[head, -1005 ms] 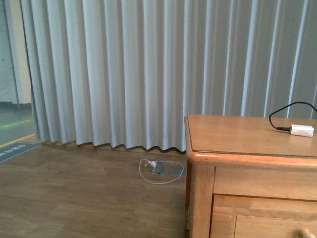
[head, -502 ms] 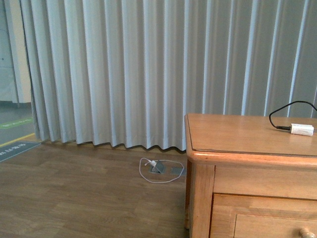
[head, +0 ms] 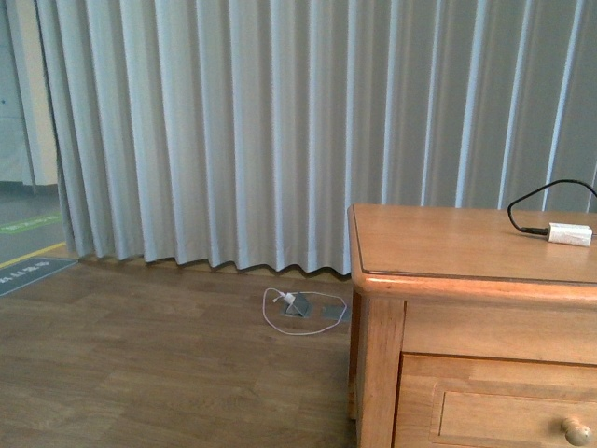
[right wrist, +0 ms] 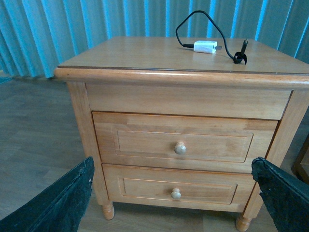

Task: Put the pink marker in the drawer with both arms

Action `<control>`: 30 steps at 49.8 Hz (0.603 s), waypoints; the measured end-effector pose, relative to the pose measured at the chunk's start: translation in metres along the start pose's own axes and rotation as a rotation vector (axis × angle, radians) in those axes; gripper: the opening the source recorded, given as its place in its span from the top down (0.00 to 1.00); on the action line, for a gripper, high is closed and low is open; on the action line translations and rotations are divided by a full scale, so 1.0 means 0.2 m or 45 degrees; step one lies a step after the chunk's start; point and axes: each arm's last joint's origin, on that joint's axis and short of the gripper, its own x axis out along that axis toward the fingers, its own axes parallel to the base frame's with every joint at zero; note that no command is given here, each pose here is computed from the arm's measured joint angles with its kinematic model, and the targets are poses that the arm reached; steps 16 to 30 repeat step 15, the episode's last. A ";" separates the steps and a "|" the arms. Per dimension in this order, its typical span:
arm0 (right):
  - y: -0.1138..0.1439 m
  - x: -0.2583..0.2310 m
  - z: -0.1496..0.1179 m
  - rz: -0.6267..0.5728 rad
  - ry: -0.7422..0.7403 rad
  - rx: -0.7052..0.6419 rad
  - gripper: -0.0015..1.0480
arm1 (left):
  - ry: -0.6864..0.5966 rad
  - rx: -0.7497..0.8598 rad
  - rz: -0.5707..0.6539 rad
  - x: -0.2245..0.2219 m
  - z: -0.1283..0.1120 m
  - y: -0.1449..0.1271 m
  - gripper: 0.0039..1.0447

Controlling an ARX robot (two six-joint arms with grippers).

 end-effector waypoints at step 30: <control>0.00 0.00 0.00 0.000 0.000 0.000 0.08 | 0.000 0.000 0.000 0.00 0.00 0.00 0.05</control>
